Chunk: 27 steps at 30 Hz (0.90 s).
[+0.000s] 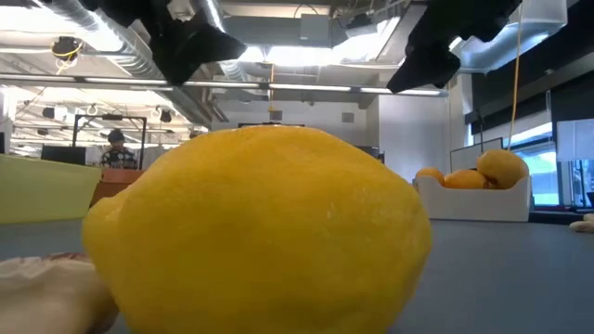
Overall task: Sort produce into baskets
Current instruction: Put the lemon into the white bin
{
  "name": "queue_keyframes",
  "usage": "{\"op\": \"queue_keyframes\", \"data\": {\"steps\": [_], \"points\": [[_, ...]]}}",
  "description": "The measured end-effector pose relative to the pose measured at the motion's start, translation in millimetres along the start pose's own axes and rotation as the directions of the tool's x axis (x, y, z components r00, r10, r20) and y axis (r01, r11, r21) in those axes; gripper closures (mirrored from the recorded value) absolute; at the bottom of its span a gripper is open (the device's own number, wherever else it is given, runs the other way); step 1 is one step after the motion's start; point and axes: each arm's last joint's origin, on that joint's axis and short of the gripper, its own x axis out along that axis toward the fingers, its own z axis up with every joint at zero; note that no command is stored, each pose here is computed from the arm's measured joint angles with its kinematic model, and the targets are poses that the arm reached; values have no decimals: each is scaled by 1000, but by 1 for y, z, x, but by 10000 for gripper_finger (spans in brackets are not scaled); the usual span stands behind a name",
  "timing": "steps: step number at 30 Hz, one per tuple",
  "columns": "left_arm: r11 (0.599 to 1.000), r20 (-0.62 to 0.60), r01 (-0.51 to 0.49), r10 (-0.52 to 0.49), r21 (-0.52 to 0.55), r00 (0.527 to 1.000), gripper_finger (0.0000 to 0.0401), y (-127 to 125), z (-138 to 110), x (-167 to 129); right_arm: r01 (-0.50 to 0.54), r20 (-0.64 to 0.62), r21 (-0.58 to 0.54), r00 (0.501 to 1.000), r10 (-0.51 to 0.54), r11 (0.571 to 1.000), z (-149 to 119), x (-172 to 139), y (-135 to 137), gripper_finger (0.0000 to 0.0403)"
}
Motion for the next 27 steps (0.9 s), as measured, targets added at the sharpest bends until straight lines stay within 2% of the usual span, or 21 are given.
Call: {"op": "queue_keyframes", "data": {"steps": [4,11,15,18,27], "points": [[999,-41,28,-28,-19,999,109,-12,-4,21,-32,15,28,999,31,999,-3,-1,12,97],[992,-98,123,-119,29,988,109,-49,-8,58,-66,8,88,998,66,994,-14,-5,32,97],[974,-156,195,-175,118,972,109,-63,-19,75,-55,17,104,998,53,993,-19,-8,41,97],[954,-221,229,-185,193,958,109,-60,-33,84,-32,34,93,999,29,995,-22,-9,45,97],[962,-284,220,-168,163,944,109,-38,-49,106,-10,40,88,999,6,996,-22,-9,45,97]]}}
